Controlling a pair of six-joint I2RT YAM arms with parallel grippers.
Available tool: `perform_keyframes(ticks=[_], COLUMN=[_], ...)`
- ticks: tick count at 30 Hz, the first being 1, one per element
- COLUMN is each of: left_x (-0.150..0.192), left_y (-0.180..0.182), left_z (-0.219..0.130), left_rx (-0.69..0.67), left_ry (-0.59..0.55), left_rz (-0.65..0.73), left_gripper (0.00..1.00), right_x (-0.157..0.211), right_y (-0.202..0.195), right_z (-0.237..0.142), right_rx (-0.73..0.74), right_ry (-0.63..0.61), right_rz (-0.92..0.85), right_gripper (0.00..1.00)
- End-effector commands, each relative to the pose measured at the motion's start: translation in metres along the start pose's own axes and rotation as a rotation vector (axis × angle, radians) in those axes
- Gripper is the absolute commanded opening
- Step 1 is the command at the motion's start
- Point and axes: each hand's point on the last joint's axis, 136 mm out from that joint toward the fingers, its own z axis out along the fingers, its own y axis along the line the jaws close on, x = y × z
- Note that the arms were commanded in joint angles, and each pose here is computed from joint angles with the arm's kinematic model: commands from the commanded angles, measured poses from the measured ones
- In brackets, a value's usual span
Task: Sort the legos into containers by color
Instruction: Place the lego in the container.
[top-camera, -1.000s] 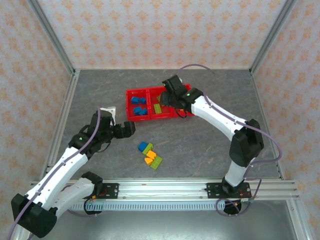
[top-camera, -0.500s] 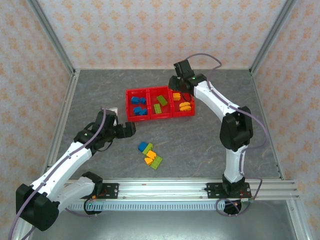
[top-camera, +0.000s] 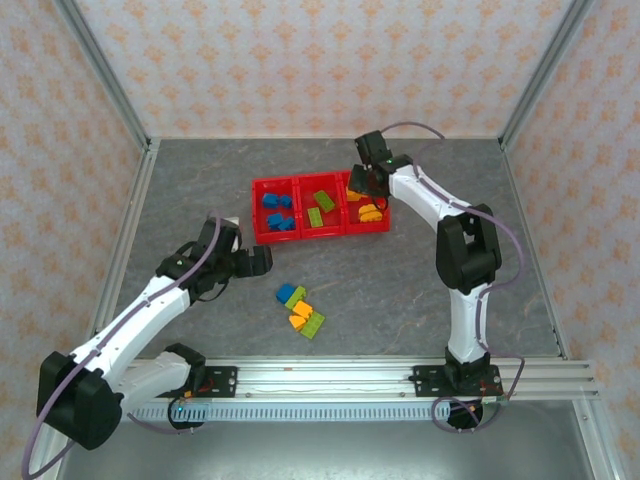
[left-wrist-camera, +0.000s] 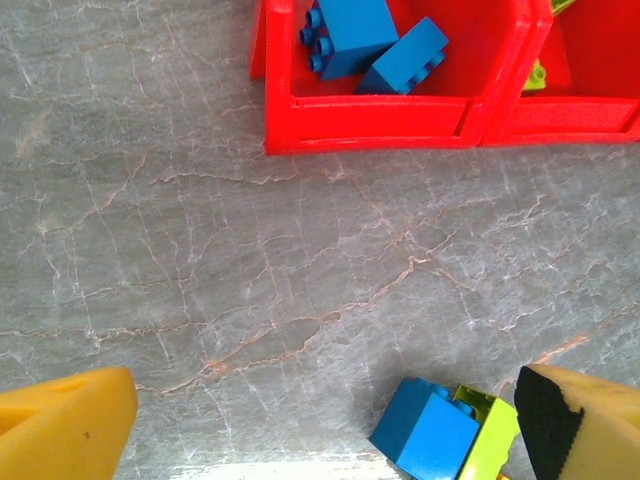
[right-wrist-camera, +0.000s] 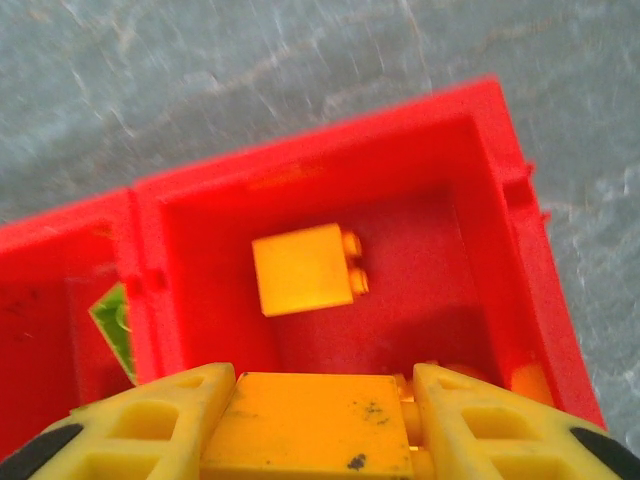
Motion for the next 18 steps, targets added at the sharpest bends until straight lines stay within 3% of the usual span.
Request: perform_keyframes(ticks=[1, 9, 18], left_x=[0.003, 0.0, -0.003], left_y=[0.001, 0.002, -0.005], left_z=[0.003, -0.001, -0.01], left_rx=[-0.015, -0.016, 0.032], left_ry=[0.014, -0.012, -0.053], left_rz=[0.002, -0.007, -0.006], left_gripper=[0.99, 0.99, 0.99], right_x=[-0.001, -0.006, -0.015], right_y=[0.0, 0.014, 0.02], right_z=[-0.008, -0.006, -0.019], right_rx=[-0.026, -0.112, -0.144], right_ry=[-0.019, -0.048, -0.072], right_rz=[0.028, 0.036, 0.11], right_gripper=[0.39, 0.43, 0.71])
